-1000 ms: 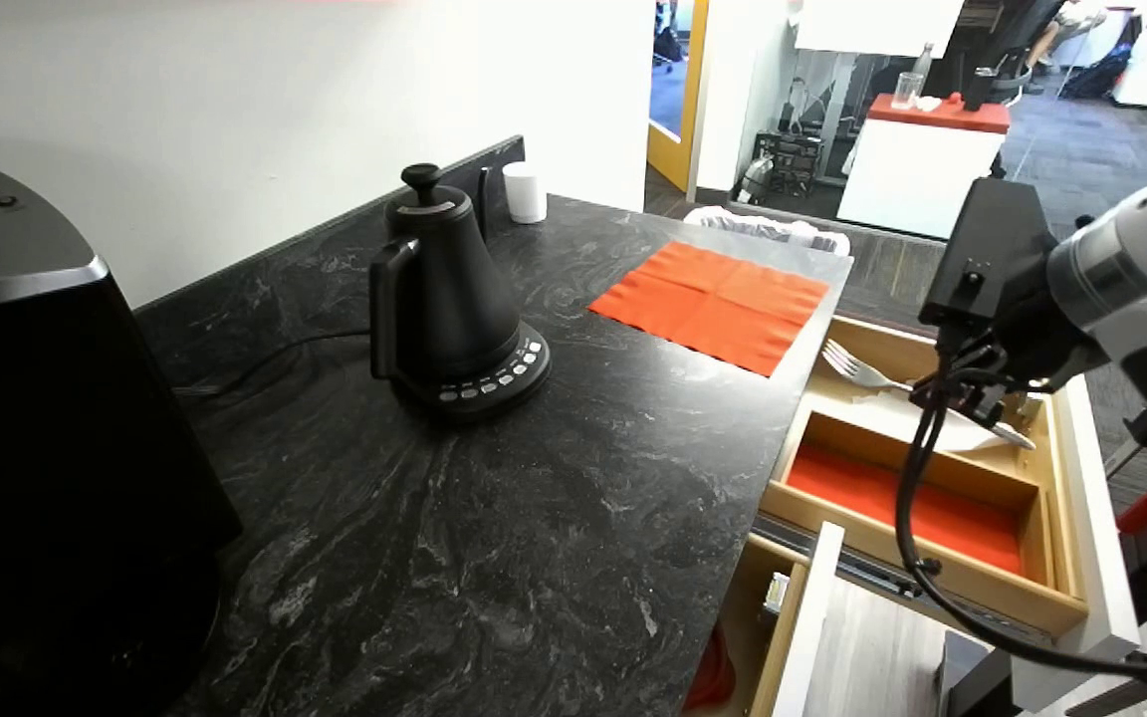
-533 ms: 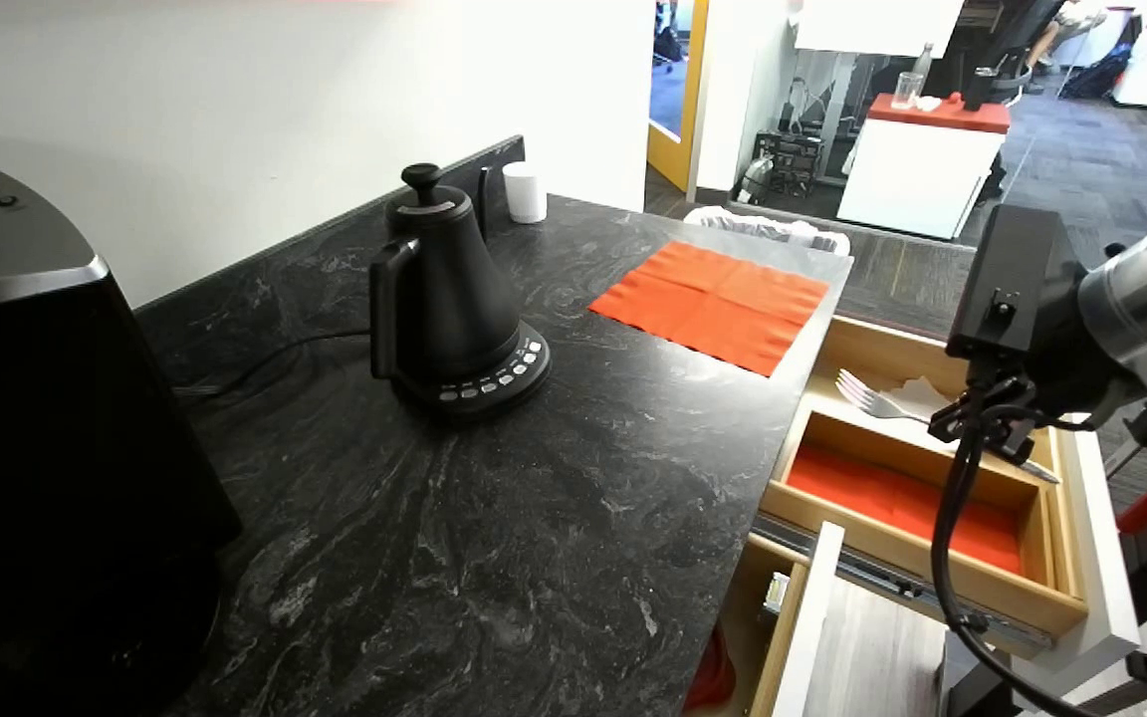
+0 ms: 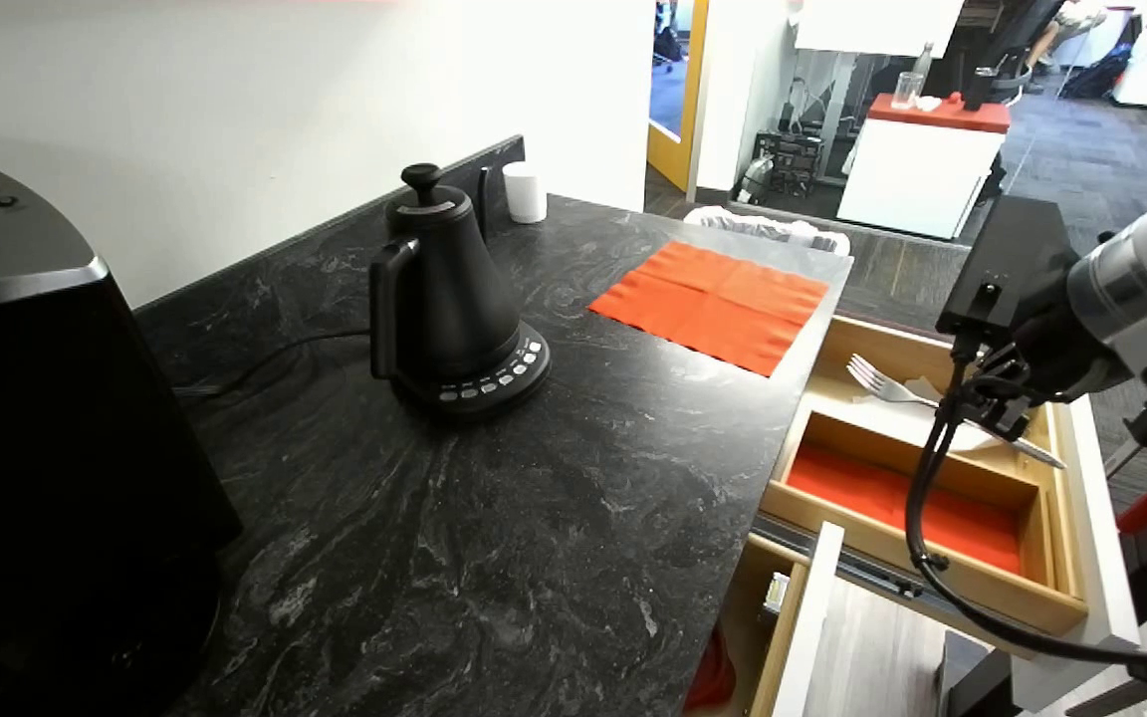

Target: Take the fork on the mat and put it in the left compartment of the drawer

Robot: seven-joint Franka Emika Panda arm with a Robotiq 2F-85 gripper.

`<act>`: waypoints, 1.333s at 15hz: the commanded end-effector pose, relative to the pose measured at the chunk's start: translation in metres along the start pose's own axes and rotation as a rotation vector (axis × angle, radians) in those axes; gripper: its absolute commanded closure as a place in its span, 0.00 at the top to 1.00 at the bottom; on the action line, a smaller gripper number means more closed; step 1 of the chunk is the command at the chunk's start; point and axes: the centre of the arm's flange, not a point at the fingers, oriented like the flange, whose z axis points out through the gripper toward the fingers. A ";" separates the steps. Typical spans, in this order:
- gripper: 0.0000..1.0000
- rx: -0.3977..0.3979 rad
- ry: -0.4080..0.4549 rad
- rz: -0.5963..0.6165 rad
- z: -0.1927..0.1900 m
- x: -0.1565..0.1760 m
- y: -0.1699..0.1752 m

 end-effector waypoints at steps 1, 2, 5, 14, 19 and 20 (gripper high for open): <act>0.04 -0.006 -0.018 0.043 0.022 0.008 -0.015; 0.04 -0.007 -0.018 0.044 0.023 0.006 -0.015; 0.04 -0.010 -0.012 0.052 0.027 0.004 -0.014; 0.71 -0.015 0.008 0.051 0.026 0.007 -0.007; 0.78 -0.013 0.032 0.039 0.012 -0.003 0.000; 0.84 -0.011 0.034 0.040 0.013 -0.003 -0.001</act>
